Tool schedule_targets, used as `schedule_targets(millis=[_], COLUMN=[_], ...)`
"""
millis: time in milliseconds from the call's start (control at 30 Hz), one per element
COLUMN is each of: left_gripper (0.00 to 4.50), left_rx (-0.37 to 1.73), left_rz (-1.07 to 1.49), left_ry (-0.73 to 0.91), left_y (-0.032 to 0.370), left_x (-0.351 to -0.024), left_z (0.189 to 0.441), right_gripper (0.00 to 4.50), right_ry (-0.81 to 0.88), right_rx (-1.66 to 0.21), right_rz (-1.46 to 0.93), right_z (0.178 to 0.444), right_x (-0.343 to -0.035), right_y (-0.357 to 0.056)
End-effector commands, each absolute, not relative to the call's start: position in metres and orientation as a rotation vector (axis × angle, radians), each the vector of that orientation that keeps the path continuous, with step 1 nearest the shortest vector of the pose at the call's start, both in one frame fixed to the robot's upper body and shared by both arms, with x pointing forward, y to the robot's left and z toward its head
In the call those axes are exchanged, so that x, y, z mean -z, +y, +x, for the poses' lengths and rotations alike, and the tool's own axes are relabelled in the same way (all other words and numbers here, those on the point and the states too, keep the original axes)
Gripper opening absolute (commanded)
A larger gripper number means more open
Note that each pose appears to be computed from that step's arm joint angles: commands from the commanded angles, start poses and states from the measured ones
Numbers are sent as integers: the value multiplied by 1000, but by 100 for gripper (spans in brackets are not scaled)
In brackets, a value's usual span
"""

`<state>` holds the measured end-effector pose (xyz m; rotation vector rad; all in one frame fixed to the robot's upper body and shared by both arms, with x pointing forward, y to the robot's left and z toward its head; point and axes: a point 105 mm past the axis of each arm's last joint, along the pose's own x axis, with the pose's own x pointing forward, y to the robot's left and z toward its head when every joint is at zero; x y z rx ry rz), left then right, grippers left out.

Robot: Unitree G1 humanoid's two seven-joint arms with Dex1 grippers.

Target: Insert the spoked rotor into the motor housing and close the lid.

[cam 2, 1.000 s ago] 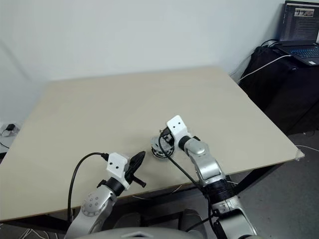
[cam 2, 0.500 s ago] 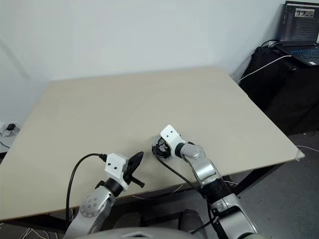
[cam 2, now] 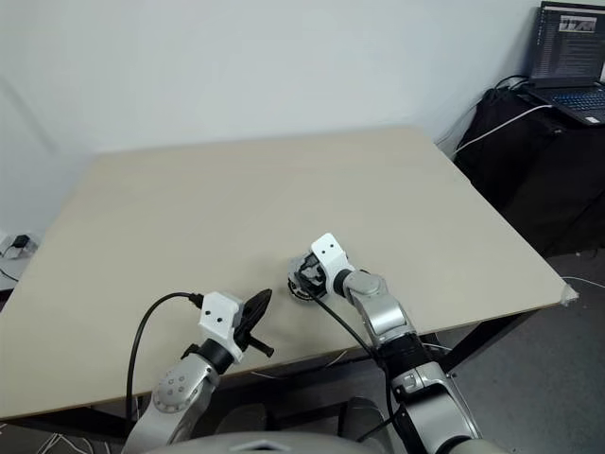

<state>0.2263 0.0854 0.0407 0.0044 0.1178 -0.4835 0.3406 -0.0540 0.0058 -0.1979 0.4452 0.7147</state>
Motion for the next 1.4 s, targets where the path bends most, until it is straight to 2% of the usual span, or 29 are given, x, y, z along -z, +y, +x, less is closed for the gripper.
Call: schedule_targets(millis=[33, 67, 167, 200, 233, 733, 1100, 1400], left_gripper=[0, 0, 0, 0, 0, 0, 0, 0], left_rx=[474, 473, 473, 473, 472, 478, 478, 487], left_rz=[0, 0, -1, 0, -1, -3, -6, -5], left_ry=[65, 65, 63, 63, 63, 64, 64, 66], left_y=[86, 86, 86, 86, 86, 86, 85, 85], left_x=[-52, -52, -52, -53, -53, -53, -53, -52], left_z=[229, 229, 229, 229, 229, 230, 230, 230], right_gripper=[413, 413, 359, 329, 322, 322, 322, 322], right_ry=[447, 449, 445, 441, 439, 431, 411, 359], right_rx=[-722, -722, -723, -724, -725, -716, -850, -920], right_rz=[-218, -220, -214, -210, -207, -49, -264, -187], right_z=[342, 342, 342, 341, 342, 343, 324, 316], right_x=[-9, -8, -10, -11, -12, -34, -24, -34], right_y=[-53, -53, -53, -53, -53, -61, -67, -62])
